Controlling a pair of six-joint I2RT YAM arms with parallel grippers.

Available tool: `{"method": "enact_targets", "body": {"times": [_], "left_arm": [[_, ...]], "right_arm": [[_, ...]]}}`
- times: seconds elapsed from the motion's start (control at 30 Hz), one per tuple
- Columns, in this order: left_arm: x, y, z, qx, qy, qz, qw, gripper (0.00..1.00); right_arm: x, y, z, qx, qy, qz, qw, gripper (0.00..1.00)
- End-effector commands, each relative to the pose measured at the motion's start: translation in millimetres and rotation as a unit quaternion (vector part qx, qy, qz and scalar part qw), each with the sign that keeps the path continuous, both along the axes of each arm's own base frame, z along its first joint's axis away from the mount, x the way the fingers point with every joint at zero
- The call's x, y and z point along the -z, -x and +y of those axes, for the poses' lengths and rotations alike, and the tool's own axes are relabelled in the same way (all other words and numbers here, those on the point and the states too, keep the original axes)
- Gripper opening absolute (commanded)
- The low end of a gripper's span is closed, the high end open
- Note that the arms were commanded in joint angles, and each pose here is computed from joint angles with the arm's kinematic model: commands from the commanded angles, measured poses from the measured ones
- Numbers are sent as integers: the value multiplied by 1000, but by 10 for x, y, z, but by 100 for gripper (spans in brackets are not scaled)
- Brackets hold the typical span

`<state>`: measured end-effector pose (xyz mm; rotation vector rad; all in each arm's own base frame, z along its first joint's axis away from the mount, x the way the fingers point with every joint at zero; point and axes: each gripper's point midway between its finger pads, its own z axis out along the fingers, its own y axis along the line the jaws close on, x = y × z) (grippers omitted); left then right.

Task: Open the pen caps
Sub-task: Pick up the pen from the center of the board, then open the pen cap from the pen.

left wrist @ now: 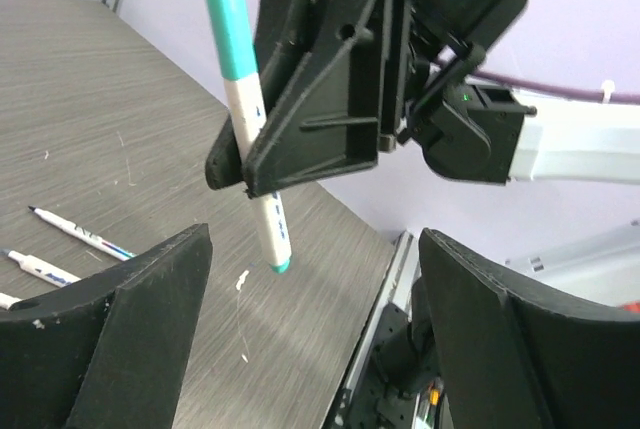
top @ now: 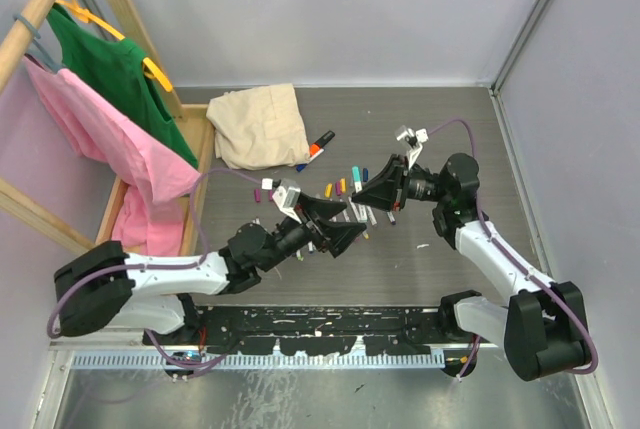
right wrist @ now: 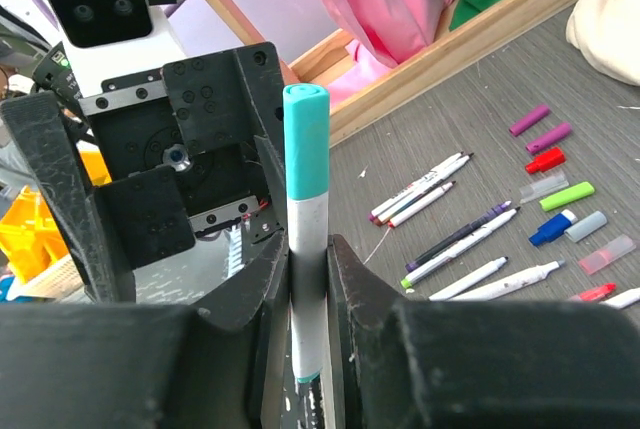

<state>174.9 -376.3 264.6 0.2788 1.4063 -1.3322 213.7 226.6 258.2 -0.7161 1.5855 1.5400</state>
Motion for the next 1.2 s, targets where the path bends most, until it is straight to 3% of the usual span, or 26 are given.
{"method": "enact_targets", "body": {"times": [0.0,0.2,0.6,1.17], "left_arm": [[-267,108,75,27,-20,-51,998,87],[-325,-9,165,38,-63,-28,997,94],[-621,-338,223,125,32,51,990,88],[-616,-551,-53,152,58,94,982,46]], "right_arm": [[-100,-15,-3,-20,23,-31,999,1],[-98,43,-11,-41,34,-44,998,1],[-55,52,-17,-50,46,-50,996,1],[-28,59,-21,-53,50,-50,996,1]]}}
